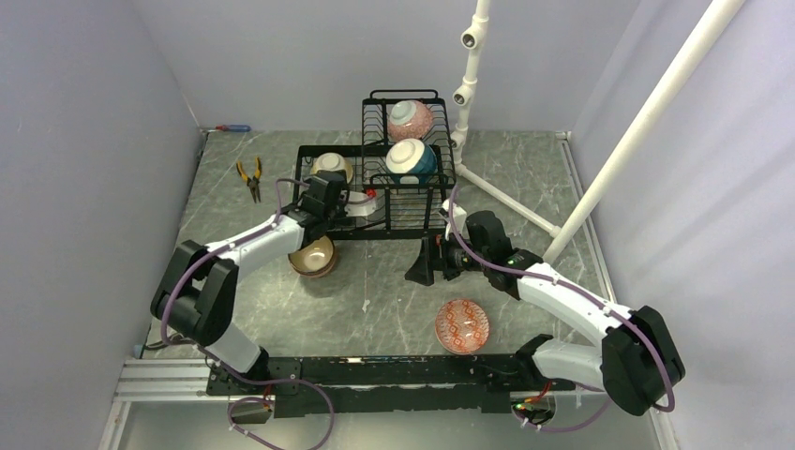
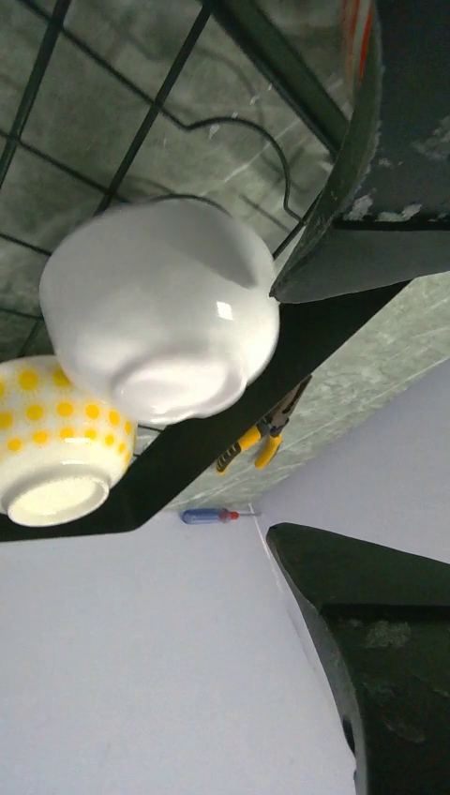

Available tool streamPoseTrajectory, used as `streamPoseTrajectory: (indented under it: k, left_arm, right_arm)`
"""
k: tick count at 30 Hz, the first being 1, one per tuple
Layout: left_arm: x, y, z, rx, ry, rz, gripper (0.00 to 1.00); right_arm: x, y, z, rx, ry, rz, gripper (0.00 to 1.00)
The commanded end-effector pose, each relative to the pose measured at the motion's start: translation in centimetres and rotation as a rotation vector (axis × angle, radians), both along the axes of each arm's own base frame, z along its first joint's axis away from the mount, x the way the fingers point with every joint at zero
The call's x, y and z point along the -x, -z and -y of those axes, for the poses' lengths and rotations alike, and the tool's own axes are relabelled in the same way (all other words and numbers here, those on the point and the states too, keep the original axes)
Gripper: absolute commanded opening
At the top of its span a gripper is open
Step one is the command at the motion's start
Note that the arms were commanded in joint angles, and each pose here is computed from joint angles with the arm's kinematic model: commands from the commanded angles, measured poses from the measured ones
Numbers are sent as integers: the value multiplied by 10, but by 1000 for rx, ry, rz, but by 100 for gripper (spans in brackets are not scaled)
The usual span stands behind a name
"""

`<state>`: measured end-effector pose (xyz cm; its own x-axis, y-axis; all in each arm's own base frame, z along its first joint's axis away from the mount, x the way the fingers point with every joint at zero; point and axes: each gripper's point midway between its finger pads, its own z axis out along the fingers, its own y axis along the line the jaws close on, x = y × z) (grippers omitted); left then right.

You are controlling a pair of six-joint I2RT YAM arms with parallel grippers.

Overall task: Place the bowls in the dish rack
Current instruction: Turn the bowl upside down on the dish rack.

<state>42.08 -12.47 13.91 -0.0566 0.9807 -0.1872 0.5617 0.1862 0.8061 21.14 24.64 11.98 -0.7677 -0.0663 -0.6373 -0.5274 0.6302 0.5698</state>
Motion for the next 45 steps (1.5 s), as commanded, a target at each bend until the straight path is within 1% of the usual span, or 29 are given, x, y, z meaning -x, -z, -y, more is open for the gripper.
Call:
streamPoseTrajectory:
  k: [1, 10, 15, 18, 21, 25, 29, 33, 38, 40, 42, 45]
  left_arm:
    - [8, -10, 5, 60, 31, 1, 93]
    - [10, -26, -3, 76, 16, 47, 93]
    - [13, -45, -8, 134, -9, 98, 93]
    - [14, -59, -9, 191, -37, 133, 94]
    - [16, -67, -16, 199, -99, 114, 93]
    - [21, -85, -29, 228, -204, 136, 93]
    - [37, -96, -46, 266, -303, 147, 94]
    - [60, -97, -57, 316, -333, 146, 94]
    - [91, -100, -73, 413, -421, 152, 94]
    - [103, -101, -78, 475, -475, 151, 94]
    - [116, -102, -81, 555, -534, 133, 94]
    - [138, -102, -79, 750, -653, 86, 94]
  right_arm:
    - [-7, -14, -7, -45, -9, 35, 100]
    - [-6, -16, -7, -51, -7, 34, 100]
    - [-6, -19, -7, -56, -4, 39, 100]
    - [-6, -21, -7, -56, -5, 43, 100]
    - [-7, -24, -7, -54, -7, 52, 100]
    - [-8, -28, -7, -60, -7, 64, 100]
    - [-6, -27, -5, -54, -10, 67, 100]
    - [-6, -27, -3, -49, -5, 74, 100]
    - [-7, -25, -6, -59, -12, 70, 100]
    - [-7, -24, -7, -63, -15, 65, 100]
    - [-8, -22, -9, -65, -20, 62, 100]
    - [-9, -19, -11, -65, -24, 53, 100]
